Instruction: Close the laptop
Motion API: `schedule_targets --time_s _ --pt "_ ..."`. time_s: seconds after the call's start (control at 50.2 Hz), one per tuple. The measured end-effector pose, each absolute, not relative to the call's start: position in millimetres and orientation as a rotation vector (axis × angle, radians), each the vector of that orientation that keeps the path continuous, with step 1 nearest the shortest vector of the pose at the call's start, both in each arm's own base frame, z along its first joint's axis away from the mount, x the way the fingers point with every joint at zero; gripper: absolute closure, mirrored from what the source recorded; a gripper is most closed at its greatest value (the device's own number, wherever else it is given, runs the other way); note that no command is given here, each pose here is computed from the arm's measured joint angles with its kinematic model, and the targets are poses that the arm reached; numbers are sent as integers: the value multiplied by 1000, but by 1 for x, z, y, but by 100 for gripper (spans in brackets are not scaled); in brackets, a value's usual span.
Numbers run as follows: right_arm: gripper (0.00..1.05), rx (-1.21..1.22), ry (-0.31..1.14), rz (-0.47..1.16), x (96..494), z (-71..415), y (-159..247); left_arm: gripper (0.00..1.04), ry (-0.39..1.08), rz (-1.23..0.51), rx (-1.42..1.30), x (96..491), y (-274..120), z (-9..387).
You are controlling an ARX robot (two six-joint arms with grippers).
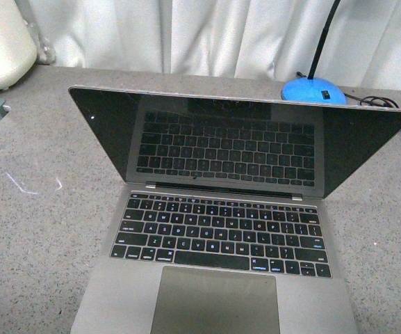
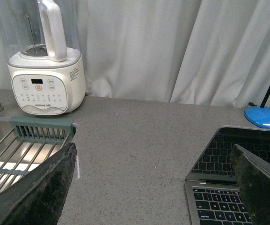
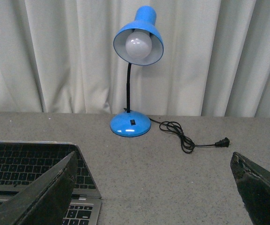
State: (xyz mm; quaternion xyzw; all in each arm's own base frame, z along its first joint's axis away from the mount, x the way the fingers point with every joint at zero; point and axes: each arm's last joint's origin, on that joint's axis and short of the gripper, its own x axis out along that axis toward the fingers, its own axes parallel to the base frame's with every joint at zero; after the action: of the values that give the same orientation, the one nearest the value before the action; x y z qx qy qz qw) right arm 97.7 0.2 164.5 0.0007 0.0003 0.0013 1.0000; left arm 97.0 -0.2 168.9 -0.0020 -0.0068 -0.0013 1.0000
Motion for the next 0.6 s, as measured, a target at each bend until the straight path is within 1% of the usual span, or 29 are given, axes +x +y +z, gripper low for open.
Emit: schedule_targets --time_s 0.04,0.08,0.199,0.219,0.259,0.299,0.318,0.378,0.458,0.498,0.517,0.537,0.577,0.597 --pt "11 3 1 3 98 165 0 8 -14 -3 -3 97 0 169" --pt "16 2 1 3 98 165 0 13 -14 -3 -3 97 0 169" --pt "35 2 1 3 98 165 0 33 -14 -3 -3 97 0 169" --pt "37 2 1 3 98 165 0 37 -14 -3 -4 97 0 169" --pt "48 2 1 3 98 165 0 46 -14 -3 -4 97 0 169" --pt "55 2 1 3 98 165 0 55 -14 -3 -4 97 0 169" --pt "59 2 1 3 98 165 0 56 -14 -3 -4 97 0 169" --pt "69 2 1 3 98 165 0 67 -14 -3 -4 97 0 169" --pt "80 2 1 3 98 165 0 80 -14 -3 -4 97 0 169" --pt "87 -1 -1 6 98 165 0 84 -14 -3 -4 97 0 169" --pt "93 -16 -42 29 98 168 0 87 -16 5 -4 97 0 169" --pt "96 -35 -79 43 98 171 -1 96 -60 44 -25 97 0 171" --pt "103 -57 -152 54 98 177 -4 101 -121 91 -51 97 1 173" --pt "104 -65 -175 51 98 180 -5 101 -163 107 -75 97 2 176"
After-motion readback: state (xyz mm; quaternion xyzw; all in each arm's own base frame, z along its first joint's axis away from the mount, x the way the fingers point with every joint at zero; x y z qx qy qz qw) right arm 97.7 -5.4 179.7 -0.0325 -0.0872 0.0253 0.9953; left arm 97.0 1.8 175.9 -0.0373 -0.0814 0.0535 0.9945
